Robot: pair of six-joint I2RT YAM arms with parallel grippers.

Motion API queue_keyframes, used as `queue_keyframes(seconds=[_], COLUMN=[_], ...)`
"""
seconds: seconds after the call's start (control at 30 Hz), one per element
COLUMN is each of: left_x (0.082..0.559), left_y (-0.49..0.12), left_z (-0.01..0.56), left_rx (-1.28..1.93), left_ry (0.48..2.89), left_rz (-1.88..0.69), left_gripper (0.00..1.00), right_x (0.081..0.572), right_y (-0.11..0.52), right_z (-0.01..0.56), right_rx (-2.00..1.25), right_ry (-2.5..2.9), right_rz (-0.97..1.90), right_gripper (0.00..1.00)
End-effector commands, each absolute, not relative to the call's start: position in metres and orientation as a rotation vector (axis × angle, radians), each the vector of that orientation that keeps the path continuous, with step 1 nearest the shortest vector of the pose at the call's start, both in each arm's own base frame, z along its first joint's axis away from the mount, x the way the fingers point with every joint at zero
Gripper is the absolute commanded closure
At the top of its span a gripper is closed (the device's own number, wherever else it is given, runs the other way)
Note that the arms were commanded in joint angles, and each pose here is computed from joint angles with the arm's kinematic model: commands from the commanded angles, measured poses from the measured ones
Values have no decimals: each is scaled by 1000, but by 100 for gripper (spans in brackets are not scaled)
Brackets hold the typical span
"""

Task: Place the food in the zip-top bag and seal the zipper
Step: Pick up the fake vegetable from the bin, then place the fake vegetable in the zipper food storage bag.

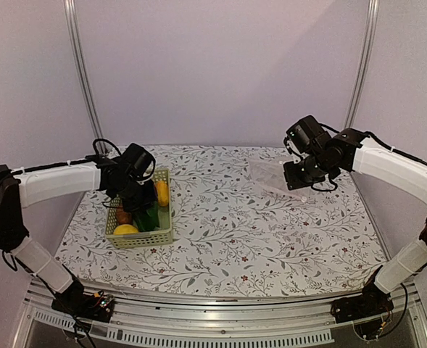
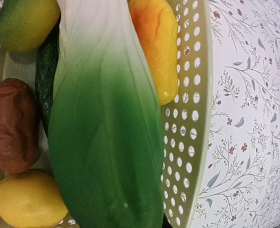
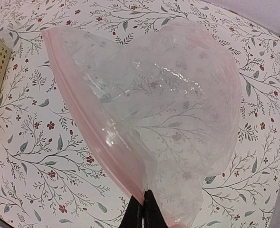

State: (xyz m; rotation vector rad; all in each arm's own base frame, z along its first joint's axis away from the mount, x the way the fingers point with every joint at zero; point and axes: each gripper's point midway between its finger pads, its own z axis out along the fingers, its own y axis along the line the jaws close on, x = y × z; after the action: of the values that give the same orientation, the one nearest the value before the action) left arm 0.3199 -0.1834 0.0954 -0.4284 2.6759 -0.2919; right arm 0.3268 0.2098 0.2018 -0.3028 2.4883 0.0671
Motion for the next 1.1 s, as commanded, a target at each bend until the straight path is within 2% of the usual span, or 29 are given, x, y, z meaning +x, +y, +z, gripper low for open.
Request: queue_keyframes(seconds=[0.0, 0.2, 0.37, 0.47, 0.83, 1.07], left_x=[313, 306, 287, 265, 208, 193], left_y=[-167, -177, -241, -276, -379, -424], left_z=[151, 222, 283, 308, 304, 267], left_rx=[-383, -266, 46, 265, 725, 854], left_ry=[2584, 2465, 2378, 2313, 2224, 2319], left_rz=[-307, -491, -940, -1118, -1511, -1611], left_gripper=[100, 100, 100, 100, 100, 100], right_x=[323, 325, 333, 337, 348, 352], right_y=[204, 205, 206, 209, 229, 241], right_z=[210, 214, 220, 222, 206, 205], right_rx=[-285, -301, -319, -342, -408, -429], right_ry=[2471, 2459, 2446, 2441, 2467, 2470], right_rz=[68, 62, 58, 50, 88, 129], right_gripper=[100, 100, 100, 100, 100, 100])
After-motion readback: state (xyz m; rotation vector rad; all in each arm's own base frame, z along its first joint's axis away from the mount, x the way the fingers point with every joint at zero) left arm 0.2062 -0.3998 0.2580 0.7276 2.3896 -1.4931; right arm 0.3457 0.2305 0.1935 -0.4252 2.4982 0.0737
